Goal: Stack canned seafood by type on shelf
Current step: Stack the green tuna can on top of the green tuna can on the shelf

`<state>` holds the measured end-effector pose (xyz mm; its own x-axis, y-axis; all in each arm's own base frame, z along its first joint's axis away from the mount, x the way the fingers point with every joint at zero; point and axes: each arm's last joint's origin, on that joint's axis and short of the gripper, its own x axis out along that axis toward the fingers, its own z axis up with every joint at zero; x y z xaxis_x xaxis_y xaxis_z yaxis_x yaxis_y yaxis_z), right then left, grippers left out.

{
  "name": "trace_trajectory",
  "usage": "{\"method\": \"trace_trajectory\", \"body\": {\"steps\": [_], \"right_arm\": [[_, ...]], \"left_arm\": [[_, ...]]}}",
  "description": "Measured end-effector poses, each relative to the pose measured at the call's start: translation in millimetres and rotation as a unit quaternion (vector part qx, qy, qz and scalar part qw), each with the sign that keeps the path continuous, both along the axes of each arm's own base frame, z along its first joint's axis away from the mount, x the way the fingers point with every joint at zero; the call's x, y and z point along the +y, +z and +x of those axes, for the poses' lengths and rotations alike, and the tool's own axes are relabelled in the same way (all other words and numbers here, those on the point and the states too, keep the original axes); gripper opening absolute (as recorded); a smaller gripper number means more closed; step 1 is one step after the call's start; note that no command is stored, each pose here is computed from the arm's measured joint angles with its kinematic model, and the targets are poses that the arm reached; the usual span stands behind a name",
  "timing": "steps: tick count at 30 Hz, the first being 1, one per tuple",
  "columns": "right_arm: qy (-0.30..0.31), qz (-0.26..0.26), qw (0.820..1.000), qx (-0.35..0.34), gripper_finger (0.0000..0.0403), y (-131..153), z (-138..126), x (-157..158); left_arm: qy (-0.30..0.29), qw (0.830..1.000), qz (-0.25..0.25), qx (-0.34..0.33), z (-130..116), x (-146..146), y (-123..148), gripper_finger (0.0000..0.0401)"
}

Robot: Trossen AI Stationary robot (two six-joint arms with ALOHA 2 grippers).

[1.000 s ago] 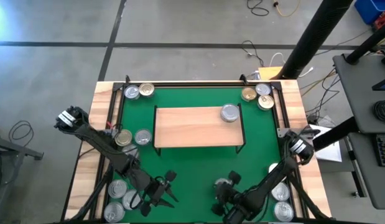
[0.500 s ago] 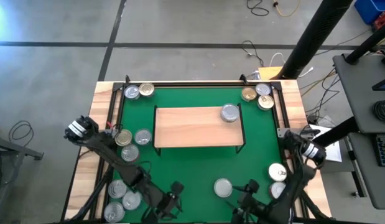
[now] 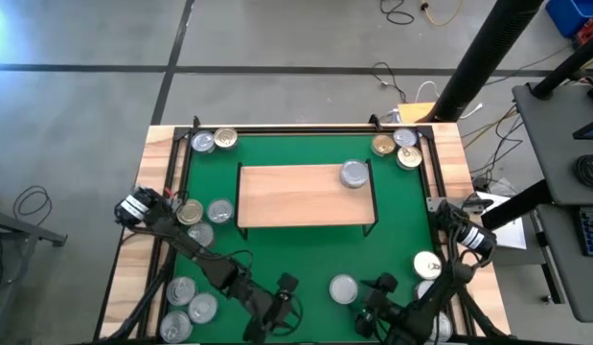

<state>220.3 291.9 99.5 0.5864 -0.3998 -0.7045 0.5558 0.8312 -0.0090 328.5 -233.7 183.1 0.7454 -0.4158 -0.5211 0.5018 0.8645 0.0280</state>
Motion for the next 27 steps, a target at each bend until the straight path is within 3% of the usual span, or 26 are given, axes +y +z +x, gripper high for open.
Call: {"method": "trace_trajectory", "body": {"steps": [5,8,18,23,27], "right_arm": [[0.038,-0.035,0.999,-0.005,0.04,-2,11,-5],[0.065,-0.054,0.996,0.002,0.04,-2,21,-8],[0.211,-0.073,0.975,0.005,0.04,9,64,-4],[0.241,-0.047,0.969,0.012,0.04,22,65,3],[0.229,-0.022,0.973,0.012,0.04,25,64,3]], "left_arm": [[0.096,0.994,0.042,0.025,9,22,-10,0.0126],[0.12,0.99,0.05,0.055,12,33,-15,0.0126],[0.129,0.984,0.06,0.105,7,40,-22,0.0126],[0.124,0.983,0.057,0.126,3,37,-24,0.0126],[0.157,0.98,0.078,0.097,9,38,-32,0.0126]]}}
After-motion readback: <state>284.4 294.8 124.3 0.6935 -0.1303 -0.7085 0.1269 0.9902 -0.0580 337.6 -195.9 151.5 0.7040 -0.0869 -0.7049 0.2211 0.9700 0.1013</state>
